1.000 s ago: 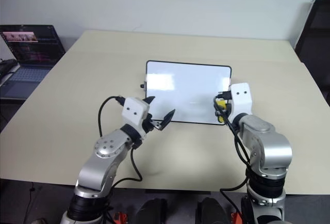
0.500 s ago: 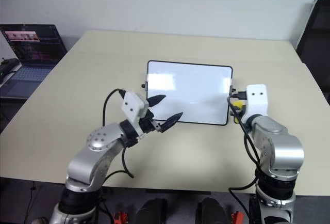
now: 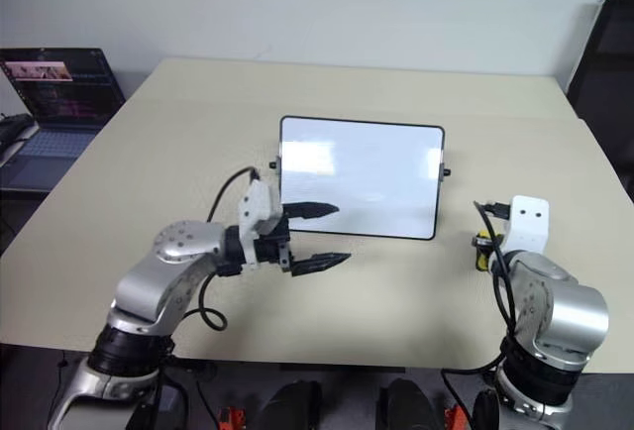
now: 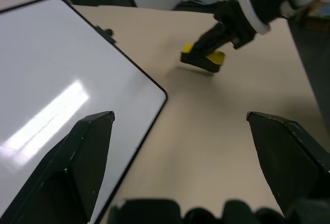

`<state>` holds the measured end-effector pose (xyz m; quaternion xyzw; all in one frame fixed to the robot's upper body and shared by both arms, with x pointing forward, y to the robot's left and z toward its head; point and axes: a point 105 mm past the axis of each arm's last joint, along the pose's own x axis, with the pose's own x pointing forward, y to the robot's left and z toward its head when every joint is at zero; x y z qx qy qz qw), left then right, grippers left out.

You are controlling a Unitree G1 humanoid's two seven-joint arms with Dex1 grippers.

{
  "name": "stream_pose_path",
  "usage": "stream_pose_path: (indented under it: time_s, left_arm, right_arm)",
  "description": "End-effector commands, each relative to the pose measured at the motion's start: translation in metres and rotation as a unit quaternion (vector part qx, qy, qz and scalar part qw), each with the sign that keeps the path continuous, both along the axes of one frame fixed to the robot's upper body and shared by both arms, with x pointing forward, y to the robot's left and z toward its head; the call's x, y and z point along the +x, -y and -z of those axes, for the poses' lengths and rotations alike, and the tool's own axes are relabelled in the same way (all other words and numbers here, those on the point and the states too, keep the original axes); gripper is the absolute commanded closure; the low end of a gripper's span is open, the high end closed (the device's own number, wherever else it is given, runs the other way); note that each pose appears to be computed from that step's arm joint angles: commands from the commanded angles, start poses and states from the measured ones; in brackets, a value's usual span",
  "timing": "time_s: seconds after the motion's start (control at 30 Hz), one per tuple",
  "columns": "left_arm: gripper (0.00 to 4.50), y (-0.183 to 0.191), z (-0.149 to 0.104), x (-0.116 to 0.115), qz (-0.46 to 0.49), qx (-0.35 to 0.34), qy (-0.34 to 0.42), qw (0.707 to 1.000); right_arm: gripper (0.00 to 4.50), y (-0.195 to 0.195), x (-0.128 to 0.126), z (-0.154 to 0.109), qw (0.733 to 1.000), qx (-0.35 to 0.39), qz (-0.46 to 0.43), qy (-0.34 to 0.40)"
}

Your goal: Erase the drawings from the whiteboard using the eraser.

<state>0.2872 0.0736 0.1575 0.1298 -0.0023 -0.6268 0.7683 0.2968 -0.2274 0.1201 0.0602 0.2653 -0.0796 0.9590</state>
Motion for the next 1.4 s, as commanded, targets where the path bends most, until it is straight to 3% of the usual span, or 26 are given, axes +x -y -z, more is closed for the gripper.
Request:
stream_pose_path:
  time_s: [0.03,0.4,1.13,1.4]
  left_arm:
    - [0.0,0.003,-0.001,-0.005,0.039,0.015,0.013,0.999]
    - [0.0,0.0,0.01,-0.001,0.038,0.02,0.019,0.999]
    - [0.0,0.003,0.01,-0.009,0.035,0.016,0.02,0.999]
    - [0.0,0.004,0.009,-0.009,0.032,0.012,0.022,0.999]
  right_arm:
    - [3.53,-0.002,-0.002,-0.005,1.0,0.01,-0.005,0.013]
    - [3.53,-0.015,-0.005,0.011,0.998,0.017,-0.062,-0.019]
    - [3.53,-0.019,0.007,0.005,0.995,0.023,-0.094,-0.025]
    - [0.83,-0.018,0.009,0.004,0.994,0.02,-0.102,-0.029]
